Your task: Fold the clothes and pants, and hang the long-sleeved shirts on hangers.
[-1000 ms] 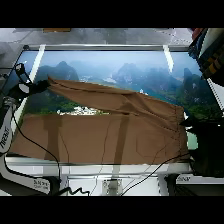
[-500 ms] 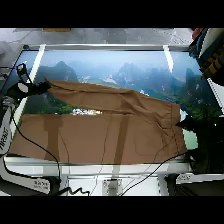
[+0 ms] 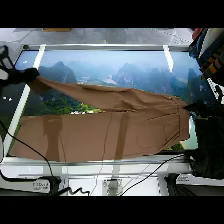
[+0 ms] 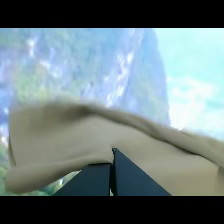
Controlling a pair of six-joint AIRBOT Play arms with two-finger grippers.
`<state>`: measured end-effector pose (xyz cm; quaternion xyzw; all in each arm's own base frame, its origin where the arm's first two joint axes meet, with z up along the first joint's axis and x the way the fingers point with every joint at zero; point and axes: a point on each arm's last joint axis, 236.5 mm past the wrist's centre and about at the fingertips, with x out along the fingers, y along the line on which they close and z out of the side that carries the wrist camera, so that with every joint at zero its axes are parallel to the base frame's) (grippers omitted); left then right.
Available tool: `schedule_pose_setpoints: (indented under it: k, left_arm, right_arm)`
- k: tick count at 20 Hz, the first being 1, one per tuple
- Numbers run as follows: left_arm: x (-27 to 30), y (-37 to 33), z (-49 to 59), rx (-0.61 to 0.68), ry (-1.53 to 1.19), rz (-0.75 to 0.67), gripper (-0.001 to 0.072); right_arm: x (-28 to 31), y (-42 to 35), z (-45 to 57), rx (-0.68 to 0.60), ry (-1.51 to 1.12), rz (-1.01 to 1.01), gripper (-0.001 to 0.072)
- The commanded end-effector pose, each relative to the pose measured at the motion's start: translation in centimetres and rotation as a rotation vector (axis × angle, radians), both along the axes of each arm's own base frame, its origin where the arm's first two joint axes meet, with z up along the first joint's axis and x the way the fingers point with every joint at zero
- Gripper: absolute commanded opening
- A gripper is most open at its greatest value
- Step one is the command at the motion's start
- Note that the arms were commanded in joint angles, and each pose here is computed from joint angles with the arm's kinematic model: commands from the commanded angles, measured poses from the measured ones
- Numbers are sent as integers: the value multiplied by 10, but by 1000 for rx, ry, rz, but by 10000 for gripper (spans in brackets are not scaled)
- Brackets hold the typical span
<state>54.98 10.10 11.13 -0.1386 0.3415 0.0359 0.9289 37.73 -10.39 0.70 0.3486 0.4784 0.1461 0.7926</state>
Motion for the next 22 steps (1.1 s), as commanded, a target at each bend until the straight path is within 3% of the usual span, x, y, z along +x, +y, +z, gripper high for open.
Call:
schedule_pose_setpoints:
  k: [1,6,9,12,15,18,22]
  left_arm:
    - [-14,8,43,3,-1,-11,11]
    - [-60,27,1,88,262,-71,12]
    - [-99,52,-41,176,505,-61,12]
    - [-119,50,-83,137,670,-86,12]
    - [-118,45,-123,106,757,-115,12]
    - [-90,47,-137,139,682,-110,12]
    - [-13,54,-68,262,353,-74,12]
  right_arm:
    - [2,-1,19,-18,-33,-5,27]
    - [-1,-1,16,-18,-6,-12,27]
    - [-19,-15,-6,-103,95,-5,27]
    - [-45,-36,-30,-207,240,-15,27]
    - [-52,-41,-36,-229,277,-22,28]
    - [-50,-40,-38,-225,273,-30,28]
    - [-50,-40,-38,-225,272,-30,27]
